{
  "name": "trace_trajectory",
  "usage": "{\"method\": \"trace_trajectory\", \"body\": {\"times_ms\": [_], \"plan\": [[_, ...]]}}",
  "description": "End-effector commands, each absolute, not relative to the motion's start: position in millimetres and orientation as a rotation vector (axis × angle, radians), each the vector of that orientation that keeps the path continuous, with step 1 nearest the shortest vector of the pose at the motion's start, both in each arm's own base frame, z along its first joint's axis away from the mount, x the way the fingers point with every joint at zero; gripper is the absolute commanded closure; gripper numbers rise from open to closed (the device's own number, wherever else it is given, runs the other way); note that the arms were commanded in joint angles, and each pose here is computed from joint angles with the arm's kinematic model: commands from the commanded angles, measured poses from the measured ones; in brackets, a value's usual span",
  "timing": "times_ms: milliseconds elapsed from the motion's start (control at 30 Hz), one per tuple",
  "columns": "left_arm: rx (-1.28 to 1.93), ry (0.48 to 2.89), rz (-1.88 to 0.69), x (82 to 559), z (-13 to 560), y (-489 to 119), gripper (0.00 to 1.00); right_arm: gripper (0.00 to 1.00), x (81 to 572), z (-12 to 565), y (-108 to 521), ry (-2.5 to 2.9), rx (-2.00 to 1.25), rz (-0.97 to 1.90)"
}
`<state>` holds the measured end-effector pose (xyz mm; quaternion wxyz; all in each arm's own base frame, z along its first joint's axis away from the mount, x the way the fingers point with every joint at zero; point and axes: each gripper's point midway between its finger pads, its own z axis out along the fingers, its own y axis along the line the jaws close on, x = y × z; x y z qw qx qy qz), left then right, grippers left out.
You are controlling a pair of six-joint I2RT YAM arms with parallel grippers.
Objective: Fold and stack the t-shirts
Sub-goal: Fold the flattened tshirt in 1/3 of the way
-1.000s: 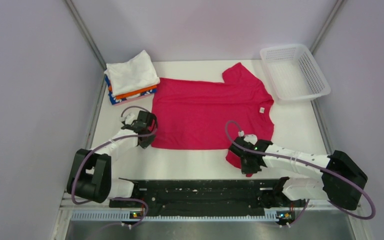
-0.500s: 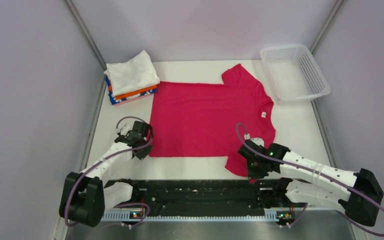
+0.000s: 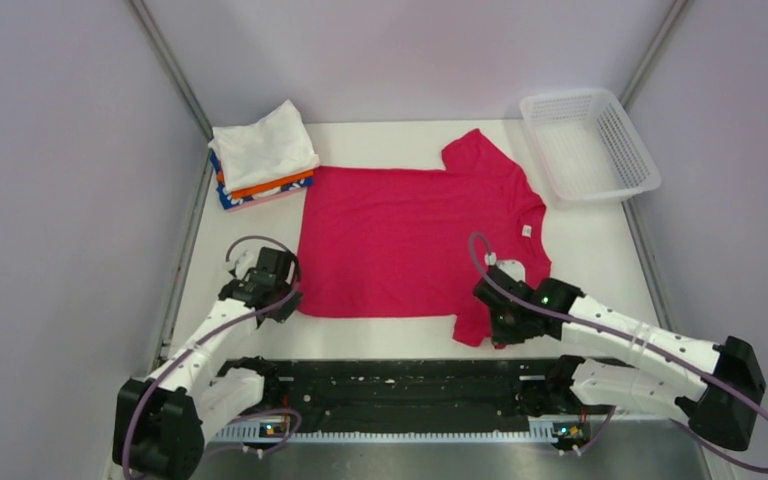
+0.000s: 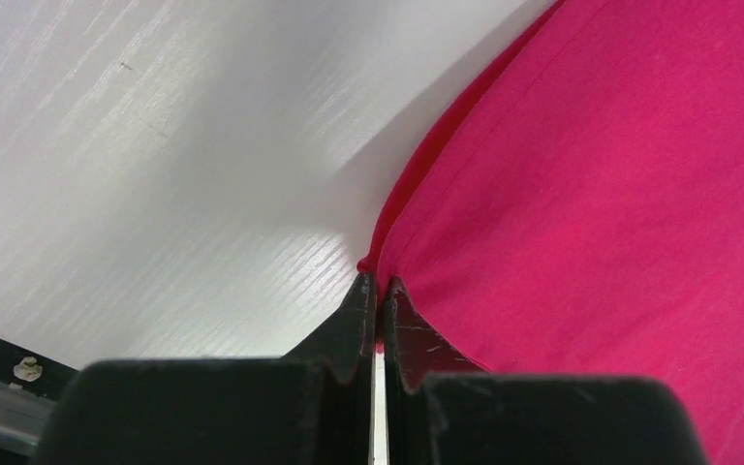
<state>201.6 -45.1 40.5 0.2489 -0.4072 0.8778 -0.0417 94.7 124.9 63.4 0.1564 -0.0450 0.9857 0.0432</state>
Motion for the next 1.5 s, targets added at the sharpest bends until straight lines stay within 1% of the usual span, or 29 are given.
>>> {"method": "trace_trajectory", "body": {"times_ms": [0, 133, 333, 467, 733, 967, 1100, 1233, 1300, 1333, 1367, 1400, 1433, 1467], "plan": [[-1.099, 2.299, -0.230, 237, 68, -57, 1.00, 1.00, 151, 101, 140, 2.587, -0.085, 0.069], [-1.078, 2.272, -0.222, 258, 85, -59, 1.00, 1.00, 188, 123, 148, 2.487, -0.041, 0.071], [-1.078, 2.262, -0.182, 285, 95, -57, 1.00, 1.00, 241, 153, 150, 2.370, 0.038, 0.111], [-1.095, 2.262, -0.171, 305, 98, -52, 1.00, 1.00, 270, 171, 137, 2.313, 0.082, 0.048], [-1.128, 2.240, -0.187, 335, 105, -41, 1.00, 1.00, 315, 192, 127, 2.254, 0.097, 0.036], [-1.102, 2.218, -0.187, 359, 113, -35, 1.00, 1.00, 352, 196, 123, 2.237, 0.000, 0.040], [-1.092, 2.215, -0.148, 373, 108, -30, 1.00, 1.00, 376, 188, 123, 2.248, -0.141, -0.004], [-1.092, 2.222, -0.123, 388, 100, -27, 1.00, 1.00, 413, 181, 111, 2.246, -0.206, 0.001], [-1.099, 2.235, -0.114, 396, 94, -26, 1.00, 1.00, 434, 176, 115, 2.218, -0.339, 0.002], [-1.097, 2.240, -0.108, 400, 91, -25, 0.92, 1.00, 442, 171, 119, 2.203, -0.440, -0.003], [-1.097, 2.237, -0.100, 407, 91, -24, 0.81, 1.00, 452, 162, 121, 2.192, -0.564, -0.028], [-1.098, 2.236, -0.085, 411, 90, -21, 0.68, 1.00, 461, 153, 123, 2.188, -0.649, -0.036], [-1.097, 2.236, -0.072, 416, 89, -19, 0.58, 1.00, 473, 146, 123, 2.184, -0.706, -0.063], [-1.096, 2.240, -0.065, 420, 90, -18, 0.53, 1.00, 488, 142, 121, 2.179, -0.729, -0.102]]}}
